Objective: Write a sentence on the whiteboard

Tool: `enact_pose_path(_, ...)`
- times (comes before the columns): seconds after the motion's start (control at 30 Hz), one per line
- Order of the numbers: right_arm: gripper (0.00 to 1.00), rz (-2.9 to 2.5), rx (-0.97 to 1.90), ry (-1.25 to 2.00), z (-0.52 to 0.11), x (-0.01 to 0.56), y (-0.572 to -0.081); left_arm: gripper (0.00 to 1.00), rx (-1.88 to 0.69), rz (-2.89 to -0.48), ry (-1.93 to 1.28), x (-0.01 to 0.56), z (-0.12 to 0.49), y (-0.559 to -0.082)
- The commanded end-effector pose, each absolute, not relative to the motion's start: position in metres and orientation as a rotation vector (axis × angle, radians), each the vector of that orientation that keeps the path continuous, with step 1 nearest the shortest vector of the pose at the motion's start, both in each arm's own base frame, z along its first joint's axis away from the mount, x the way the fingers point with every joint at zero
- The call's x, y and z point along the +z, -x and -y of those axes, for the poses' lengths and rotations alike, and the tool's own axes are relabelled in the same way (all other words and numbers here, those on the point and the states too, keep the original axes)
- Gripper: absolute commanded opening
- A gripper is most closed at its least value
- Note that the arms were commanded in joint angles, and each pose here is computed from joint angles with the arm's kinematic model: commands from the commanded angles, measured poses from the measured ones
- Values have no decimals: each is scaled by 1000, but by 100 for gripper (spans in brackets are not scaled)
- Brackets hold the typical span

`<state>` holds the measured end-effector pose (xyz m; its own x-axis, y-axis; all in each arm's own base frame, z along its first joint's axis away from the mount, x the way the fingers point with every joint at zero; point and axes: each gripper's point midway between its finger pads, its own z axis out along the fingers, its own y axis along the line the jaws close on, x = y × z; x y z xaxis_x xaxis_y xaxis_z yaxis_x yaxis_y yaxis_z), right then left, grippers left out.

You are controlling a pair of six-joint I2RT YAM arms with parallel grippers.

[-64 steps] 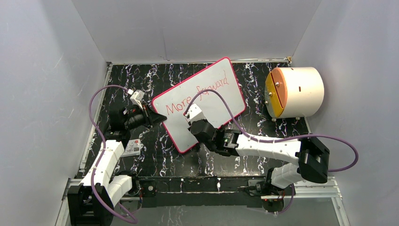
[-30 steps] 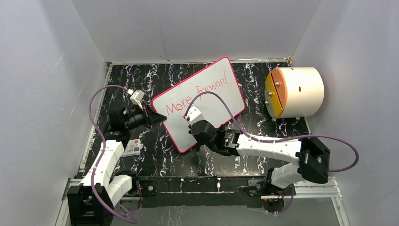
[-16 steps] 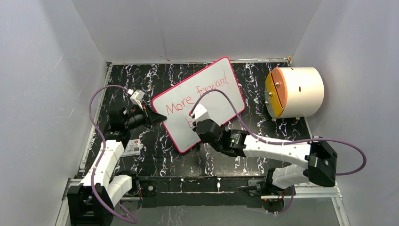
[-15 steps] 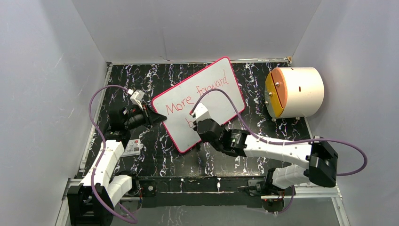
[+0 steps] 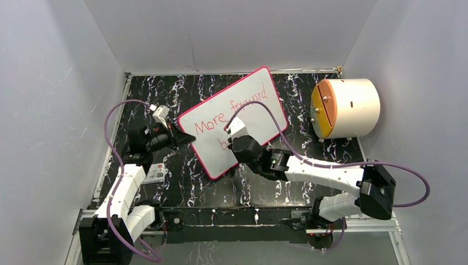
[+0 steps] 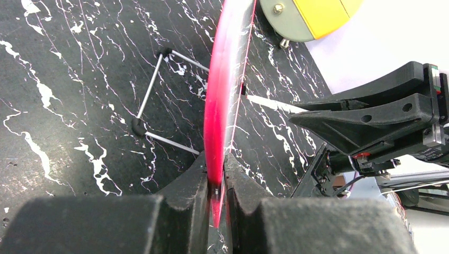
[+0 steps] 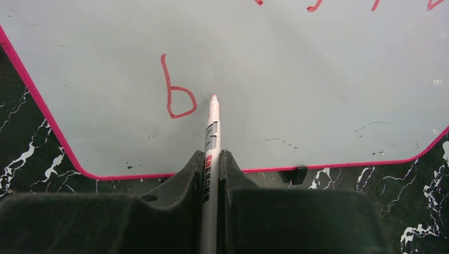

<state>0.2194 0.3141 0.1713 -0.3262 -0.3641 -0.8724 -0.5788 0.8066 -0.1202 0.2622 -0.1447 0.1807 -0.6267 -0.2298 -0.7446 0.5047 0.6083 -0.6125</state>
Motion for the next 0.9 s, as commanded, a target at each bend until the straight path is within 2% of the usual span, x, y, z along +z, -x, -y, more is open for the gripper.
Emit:
enact_pose_path(0.0,0,-1903,301,672,-326,186,-225,0,-1021,-2047,-153,165,135,-267)
enact_pose_path(0.87,0,-1930,283,694,-331,172,-231,0,-1039,-2053,-155,165,136,-266)
